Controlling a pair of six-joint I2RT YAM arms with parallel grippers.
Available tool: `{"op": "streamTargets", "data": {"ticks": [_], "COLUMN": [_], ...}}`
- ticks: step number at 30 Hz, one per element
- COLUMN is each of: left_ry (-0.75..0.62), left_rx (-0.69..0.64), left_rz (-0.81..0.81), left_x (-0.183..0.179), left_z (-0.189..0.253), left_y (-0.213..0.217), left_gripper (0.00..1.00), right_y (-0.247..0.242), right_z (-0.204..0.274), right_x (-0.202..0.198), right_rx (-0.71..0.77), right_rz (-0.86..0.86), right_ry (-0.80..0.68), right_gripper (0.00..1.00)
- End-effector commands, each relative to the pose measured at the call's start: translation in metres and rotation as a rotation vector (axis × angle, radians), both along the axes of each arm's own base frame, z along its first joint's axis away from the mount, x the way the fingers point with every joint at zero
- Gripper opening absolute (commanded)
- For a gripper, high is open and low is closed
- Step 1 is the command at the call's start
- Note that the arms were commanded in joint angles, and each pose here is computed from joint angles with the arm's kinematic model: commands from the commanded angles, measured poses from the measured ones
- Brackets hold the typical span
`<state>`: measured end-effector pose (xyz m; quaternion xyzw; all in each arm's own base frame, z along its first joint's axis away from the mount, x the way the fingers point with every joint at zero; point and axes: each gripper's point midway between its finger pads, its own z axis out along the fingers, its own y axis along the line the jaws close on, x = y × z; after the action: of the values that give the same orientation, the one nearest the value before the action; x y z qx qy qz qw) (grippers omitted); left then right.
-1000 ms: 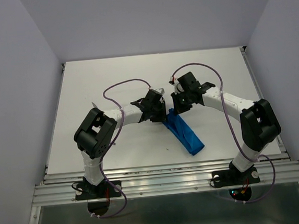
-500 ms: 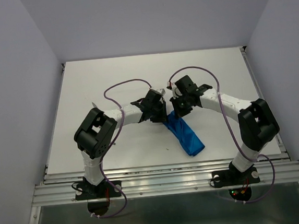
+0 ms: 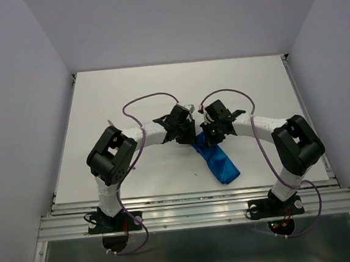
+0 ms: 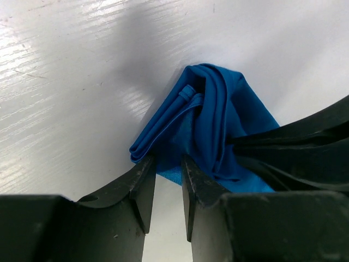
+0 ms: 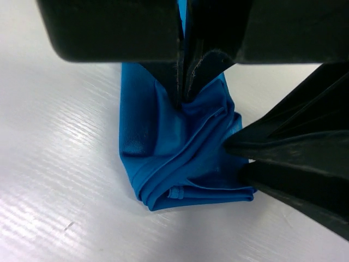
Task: Fold the napkin into a case and place the utensils inside
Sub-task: Grasp the top corner of the smaller rectangle folded napkin from the folded napkin.
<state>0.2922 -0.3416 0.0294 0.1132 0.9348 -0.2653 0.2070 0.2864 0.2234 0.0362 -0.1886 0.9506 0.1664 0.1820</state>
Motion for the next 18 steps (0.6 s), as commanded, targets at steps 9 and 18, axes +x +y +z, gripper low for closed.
{"op": "streamTargets", "data": {"ticks": [9, 18], "left_ry": [-0.067, -0.189], "left_rx": [0.025, 0.048], "left_rz": [-0.014, 0.023], "left_x": [-0.003, 0.005], "left_z": [0.032, 0.052], "left_y": [0.011, 0.019], "left_gripper": [0.36, 0.3], "right_y": [0.023, 0.024], "right_z": [-0.009, -0.011], "right_x": [-0.006, -0.016], "right_rx": [0.211, 0.31], "right_rz": [-0.123, -0.117], "right_ry": [-0.014, 0.036], "right_gripper": [0.01, 0.01]}}
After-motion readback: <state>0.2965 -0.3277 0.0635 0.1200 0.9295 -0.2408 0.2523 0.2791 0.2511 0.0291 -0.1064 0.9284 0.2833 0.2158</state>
